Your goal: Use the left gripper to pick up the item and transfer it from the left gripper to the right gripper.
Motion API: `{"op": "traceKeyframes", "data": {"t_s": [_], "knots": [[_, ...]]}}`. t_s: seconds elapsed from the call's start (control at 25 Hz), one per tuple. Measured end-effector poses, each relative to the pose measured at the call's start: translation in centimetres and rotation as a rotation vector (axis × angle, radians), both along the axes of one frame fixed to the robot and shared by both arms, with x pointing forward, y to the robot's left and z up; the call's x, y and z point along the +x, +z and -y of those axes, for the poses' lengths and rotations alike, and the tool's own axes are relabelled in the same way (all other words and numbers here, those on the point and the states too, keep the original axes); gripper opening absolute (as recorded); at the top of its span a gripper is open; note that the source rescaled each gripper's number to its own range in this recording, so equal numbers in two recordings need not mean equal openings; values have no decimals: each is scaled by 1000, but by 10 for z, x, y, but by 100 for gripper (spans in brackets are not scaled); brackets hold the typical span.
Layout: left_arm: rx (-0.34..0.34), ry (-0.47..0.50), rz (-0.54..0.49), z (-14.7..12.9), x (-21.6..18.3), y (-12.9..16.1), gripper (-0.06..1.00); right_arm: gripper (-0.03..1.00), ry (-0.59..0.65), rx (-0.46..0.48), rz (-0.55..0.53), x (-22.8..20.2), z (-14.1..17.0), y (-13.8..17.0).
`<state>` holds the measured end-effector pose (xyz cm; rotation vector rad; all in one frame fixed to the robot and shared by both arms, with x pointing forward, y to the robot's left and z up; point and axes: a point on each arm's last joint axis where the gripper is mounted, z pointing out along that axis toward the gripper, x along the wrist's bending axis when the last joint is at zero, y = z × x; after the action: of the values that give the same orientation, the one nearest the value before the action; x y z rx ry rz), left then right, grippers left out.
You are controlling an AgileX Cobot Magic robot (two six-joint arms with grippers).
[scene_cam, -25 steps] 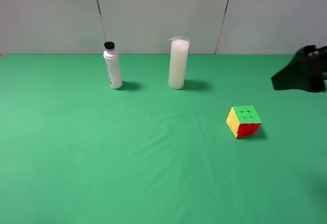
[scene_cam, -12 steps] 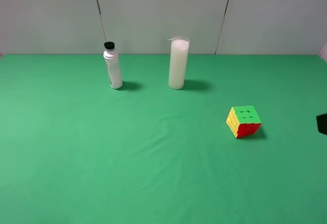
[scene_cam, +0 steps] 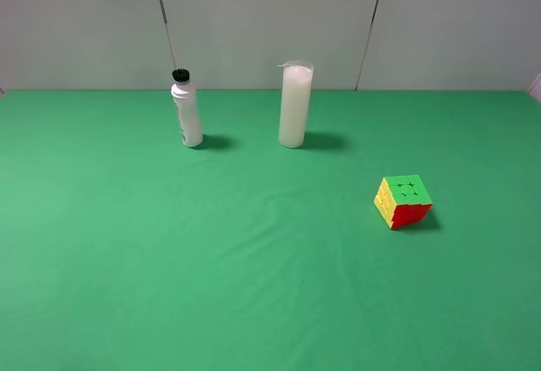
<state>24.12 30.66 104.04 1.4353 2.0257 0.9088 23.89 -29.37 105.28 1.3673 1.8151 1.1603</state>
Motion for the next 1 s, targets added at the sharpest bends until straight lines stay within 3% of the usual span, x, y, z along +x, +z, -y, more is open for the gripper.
{"op": "traceKeyframes", "data": {"t_s": [0.56, 1.0], "knots": [[25, 0, 98, 4, -15, -1, 100, 100, -29, 9, 31, -4, 2, 0], [24, -35, 99, 3, -15, -1, 100, 100, -309, 5, 32, -3, 1, 0]]}}
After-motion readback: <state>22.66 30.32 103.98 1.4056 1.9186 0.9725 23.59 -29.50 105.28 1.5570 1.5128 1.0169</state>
